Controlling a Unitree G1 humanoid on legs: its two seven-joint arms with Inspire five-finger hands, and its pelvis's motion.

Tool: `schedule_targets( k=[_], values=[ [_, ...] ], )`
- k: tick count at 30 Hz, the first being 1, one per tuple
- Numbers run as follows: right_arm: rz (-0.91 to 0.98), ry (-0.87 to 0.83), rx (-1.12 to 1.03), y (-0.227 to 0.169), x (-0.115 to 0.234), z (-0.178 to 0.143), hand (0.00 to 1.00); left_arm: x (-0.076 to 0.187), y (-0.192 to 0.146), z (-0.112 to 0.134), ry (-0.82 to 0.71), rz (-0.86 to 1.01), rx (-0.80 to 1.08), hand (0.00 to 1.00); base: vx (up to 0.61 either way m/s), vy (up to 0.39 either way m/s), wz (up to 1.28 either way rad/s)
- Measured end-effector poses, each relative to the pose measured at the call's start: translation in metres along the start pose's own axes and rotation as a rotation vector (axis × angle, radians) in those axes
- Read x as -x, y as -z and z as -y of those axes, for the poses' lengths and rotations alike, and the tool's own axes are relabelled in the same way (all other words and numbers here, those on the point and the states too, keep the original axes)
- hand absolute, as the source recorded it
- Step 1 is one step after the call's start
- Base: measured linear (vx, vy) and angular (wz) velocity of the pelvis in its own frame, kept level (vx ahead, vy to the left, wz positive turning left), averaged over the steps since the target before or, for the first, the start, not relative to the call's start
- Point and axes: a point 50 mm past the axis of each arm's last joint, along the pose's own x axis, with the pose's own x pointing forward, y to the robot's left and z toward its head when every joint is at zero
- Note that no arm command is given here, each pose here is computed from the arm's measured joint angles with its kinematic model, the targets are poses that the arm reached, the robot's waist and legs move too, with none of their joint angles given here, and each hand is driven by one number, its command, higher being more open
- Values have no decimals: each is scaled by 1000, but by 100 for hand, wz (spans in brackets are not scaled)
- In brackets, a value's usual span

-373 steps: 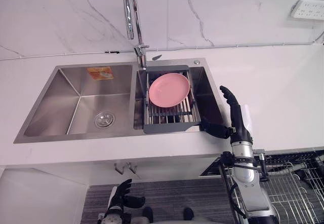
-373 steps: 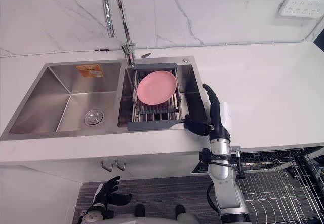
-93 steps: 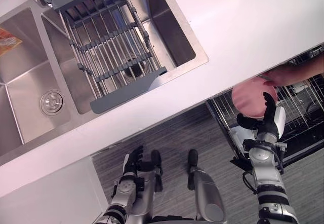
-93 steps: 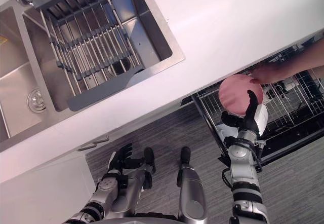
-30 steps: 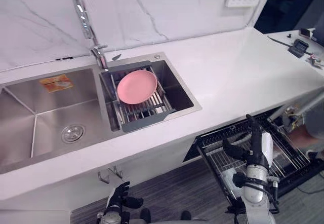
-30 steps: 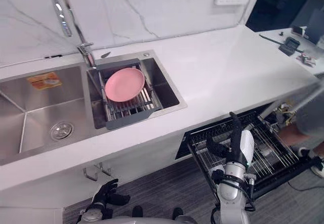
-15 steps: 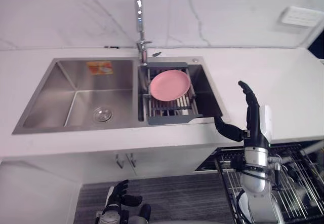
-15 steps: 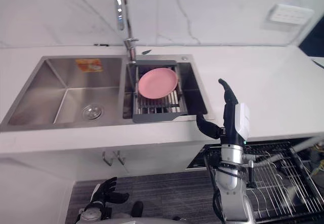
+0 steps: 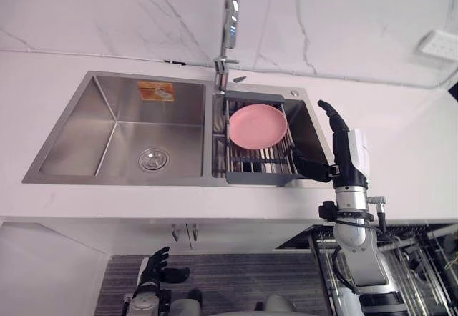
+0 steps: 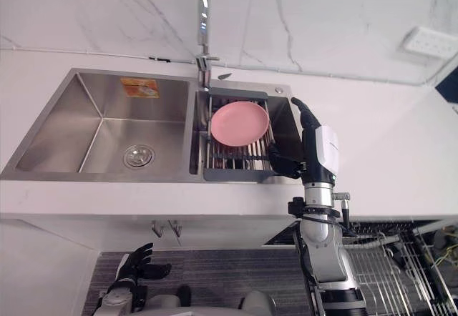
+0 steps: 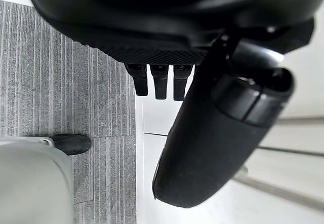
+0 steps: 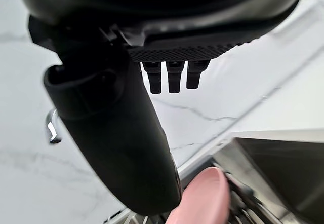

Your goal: Walk over to the sink, pick up the cup, carry it to the dishwasher, place the cup inside the dishwasher, then close the dishwasher door

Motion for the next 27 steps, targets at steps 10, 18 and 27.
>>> schedule_targets(
  k=[10,18,27],
  values=[
    [30,-108,130,15,-12,10,90,15,40,-8,-12,-118,6,90,169,-90,17],
    [23,-209,158,21,-8,2,90,16,43,-7,-3,-121,-23,90,-2,33,2],
    [-8,-318,193,35,0,-8,90,20,49,-1,19,-137,-35,90,-58,-3,4]
  ],
)
